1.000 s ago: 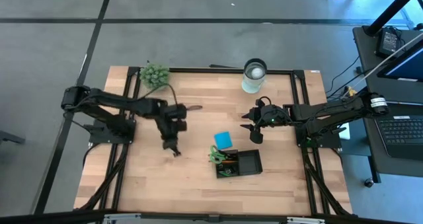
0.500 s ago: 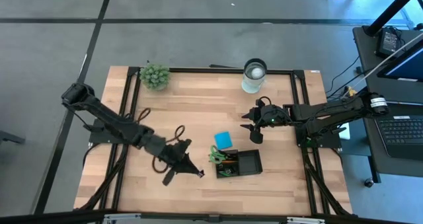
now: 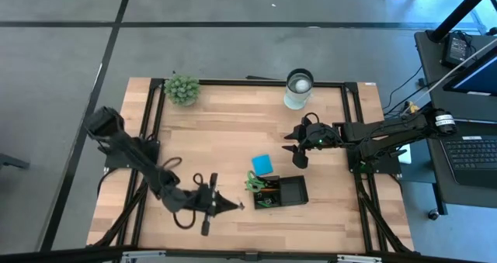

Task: Pick and place office supplies into organizer
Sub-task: Put the binder clip into the bottom left slot of the desk organizer

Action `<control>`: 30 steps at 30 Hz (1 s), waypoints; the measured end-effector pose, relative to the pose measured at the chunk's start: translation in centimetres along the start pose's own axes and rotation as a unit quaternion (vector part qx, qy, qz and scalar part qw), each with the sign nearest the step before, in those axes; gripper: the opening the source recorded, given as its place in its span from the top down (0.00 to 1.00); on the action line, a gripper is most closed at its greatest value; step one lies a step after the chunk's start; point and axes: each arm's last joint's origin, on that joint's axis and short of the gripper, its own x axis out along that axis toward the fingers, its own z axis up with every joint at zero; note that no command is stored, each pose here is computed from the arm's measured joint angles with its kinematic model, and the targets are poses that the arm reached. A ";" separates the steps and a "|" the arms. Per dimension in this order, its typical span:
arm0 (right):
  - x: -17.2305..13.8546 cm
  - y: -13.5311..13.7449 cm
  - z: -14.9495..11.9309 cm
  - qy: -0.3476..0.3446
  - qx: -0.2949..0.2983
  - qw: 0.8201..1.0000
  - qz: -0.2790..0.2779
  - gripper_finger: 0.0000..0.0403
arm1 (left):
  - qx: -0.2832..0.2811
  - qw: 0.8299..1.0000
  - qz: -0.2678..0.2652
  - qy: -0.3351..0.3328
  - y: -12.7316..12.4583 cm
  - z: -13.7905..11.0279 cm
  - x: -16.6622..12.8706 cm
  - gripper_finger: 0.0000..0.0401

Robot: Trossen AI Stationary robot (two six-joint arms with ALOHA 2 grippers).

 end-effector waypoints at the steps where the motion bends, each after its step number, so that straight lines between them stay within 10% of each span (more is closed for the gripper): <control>1: 0.0 0.0 0.0 0.000 0.003 1.000 0.000 0.53 | 0.001 1.000 0.003 -0.013 -0.4 -0.7 0.3 0.99; 15: 0.0 0.0 0.0 0.000 0.017 1.000 0.000 0.53 | 0.046 0.991 0.111 -0.059 -2.8 -9.3 5.5 0.99; 30: 0.0 0.0 0.0 0.000 0.015 1.000 0.000 0.53 | 0.054 0.987 0.147 -0.016 0.6 -11.5 9.4 0.99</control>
